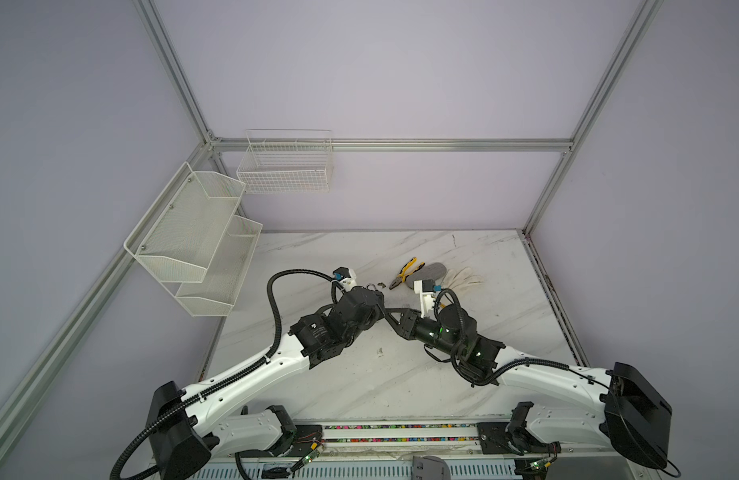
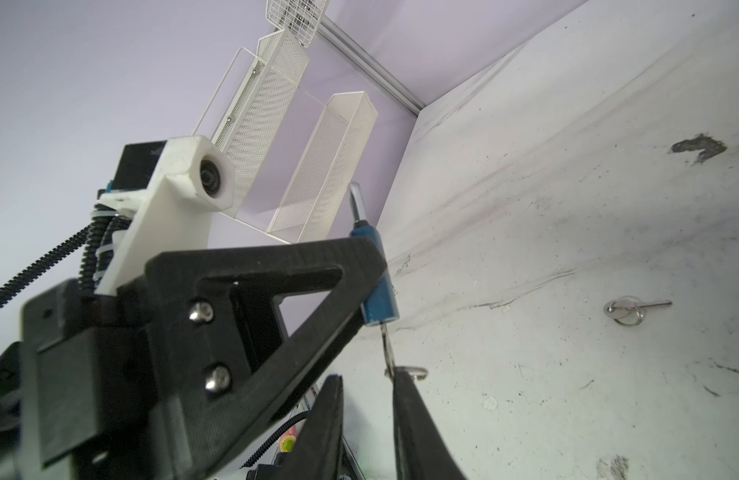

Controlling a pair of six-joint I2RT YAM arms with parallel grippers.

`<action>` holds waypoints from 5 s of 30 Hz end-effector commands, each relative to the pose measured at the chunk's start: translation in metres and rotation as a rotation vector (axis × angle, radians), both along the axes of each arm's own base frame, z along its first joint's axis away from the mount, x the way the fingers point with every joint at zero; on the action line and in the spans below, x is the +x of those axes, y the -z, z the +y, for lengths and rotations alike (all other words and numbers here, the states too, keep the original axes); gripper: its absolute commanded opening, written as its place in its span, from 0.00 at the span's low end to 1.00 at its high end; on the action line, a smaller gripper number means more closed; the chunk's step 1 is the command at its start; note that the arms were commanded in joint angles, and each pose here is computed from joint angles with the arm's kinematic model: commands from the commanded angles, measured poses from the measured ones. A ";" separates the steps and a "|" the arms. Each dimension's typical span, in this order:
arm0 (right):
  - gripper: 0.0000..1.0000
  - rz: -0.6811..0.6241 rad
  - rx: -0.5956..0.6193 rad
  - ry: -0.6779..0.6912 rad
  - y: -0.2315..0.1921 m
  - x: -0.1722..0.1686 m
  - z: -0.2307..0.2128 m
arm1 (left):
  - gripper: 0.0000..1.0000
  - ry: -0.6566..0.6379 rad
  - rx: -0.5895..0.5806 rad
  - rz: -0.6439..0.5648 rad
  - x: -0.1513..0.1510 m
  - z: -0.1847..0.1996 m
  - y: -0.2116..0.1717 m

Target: Unlock with the key

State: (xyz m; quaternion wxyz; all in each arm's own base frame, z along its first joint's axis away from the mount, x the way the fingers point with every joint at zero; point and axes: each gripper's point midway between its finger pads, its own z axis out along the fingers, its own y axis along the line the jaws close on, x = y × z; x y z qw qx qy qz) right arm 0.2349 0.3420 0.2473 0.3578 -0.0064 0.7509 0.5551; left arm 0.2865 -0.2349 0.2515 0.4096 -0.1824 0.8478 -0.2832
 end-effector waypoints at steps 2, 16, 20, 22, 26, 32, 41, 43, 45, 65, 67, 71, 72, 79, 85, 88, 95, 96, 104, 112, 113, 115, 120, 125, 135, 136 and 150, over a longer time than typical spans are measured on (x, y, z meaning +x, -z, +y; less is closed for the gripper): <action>0.24 0.025 0.019 0.054 -0.007 0.012 0.001 | 0.00 -0.028 -0.051 -0.058 0.005 0.002 -0.015; 0.24 0.019 -0.021 0.080 -0.004 0.017 -0.002 | 0.00 -0.031 -0.066 -0.063 0.007 0.001 -0.018; 0.24 0.024 -0.032 0.085 -0.001 0.016 -0.005 | 0.00 -0.031 -0.072 -0.065 0.007 0.001 -0.020; 0.24 0.027 -0.035 0.080 0.001 0.015 -0.004 | 0.00 -0.028 -0.072 -0.064 0.007 0.000 -0.020; 0.23 0.025 -0.039 0.083 0.001 0.016 -0.004 | 0.00 -0.032 -0.074 -0.065 0.007 0.001 -0.020; 0.21 0.006 -0.028 0.067 -0.005 0.016 0.000 | 0.00 -0.017 -0.087 -0.058 0.007 -0.004 -0.020; 0.16 -0.001 -0.035 0.065 -0.004 0.020 0.005 | 0.00 -0.006 -0.105 -0.058 0.007 -0.007 -0.021; 0.15 -0.002 -0.036 0.063 -0.004 0.020 0.006 | 0.00 -0.002 -0.110 -0.058 0.007 -0.009 -0.022; 0.14 0.001 -0.041 0.054 -0.001 0.019 0.008 | 0.00 -0.002 -0.116 -0.063 0.007 -0.009 -0.024; 0.00 0.076 0.192 -0.082 -0.029 0.006 0.015 | 0.00 0.145 -0.344 -0.113 -0.007 -0.036 -0.059; 0.00 0.074 0.230 -0.102 -0.037 0.004 0.015 | 0.00 0.153 -0.359 -0.114 -0.007 -0.040 -0.057; 0.00 0.072 0.311 -0.139 -0.053 -0.001 0.011 | 0.00 0.169 -0.382 -0.118 -0.006 -0.045 -0.056; 0.00 0.077 0.335 -0.149 -0.056 -0.002 0.010 | 0.00 0.171 -0.385 -0.117 -0.006 -0.046 -0.055; 0.00 0.102 0.444 -0.224 -0.074 -0.012 0.012 | 0.00 0.207 -0.439 -0.087 -0.003 -0.058 -0.048; 0.00 0.135 0.461 -0.219 -0.070 -0.012 0.011 | 0.00 0.209 -0.443 -0.084 -0.001 -0.060 -0.048; 0.00 0.142 0.474 -0.225 -0.071 -0.012 0.011 | 0.00 0.215 -0.462 -0.084 -0.001 -0.061 -0.050; 0.00 0.159 0.485 -0.226 -0.068 -0.013 0.010 | 0.00 0.198 -0.508 -0.100 0.000 -0.057 -0.057; 0.00 0.160 0.492 -0.230 -0.069 -0.013 0.010 | 0.00 0.198 -0.512 -0.101 0.000 -0.057 -0.057; 0.00 0.134 0.396 -0.177 -0.052 -0.005 0.011 | 0.00 0.169 -0.421 -0.124 0.001 -0.044 -0.061; 0.00 0.088 0.263 -0.102 -0.028 0.007 0.008 | 0.00 0.101 -0.290 -0.148 0.004 -0.017 -0.057; 0.00 0.085 0.247 -0.095 -0.025 0.007 0.008 | 0.00 0.094 -0.284 -0.149 0.004 -0.014 -0.056; 0.00 0.075 0.226 -0.077 -0.022 0.010 0.006 | 0.00 0.083 -0.273 -0.150 0.004 -0.010 -0.055; 0.00 0.061 0.178 -0.056 -0.014 0.014 0.005 | 0.00 0.055 -0.249 -0.158 0.005 -0.002 -0.055; 0.07 0.058 0.145 -0.036 -0.006 0.017 0.004 | 0.00 0.027 -0.222 -0.155 0.008 0.005 -0.054; 0.17 0.044 0.063 -0.020 0.007 0.021 0.004 | 0.00 -0.021 -0.130 -0.143 0.011 0.018 -0.044; 0.19 0.044 0.058 -0.024 0.009 0.020 0.004 | 0.00 -0.026 -0.118 -0.146 0.011 0.020 -0.044; 0.48 -0.005 -0.112 -0.011 -0.004 0.013 -0.023 | 0.00 0.176 0.265 -0.174 -0.009 0.036 -0.013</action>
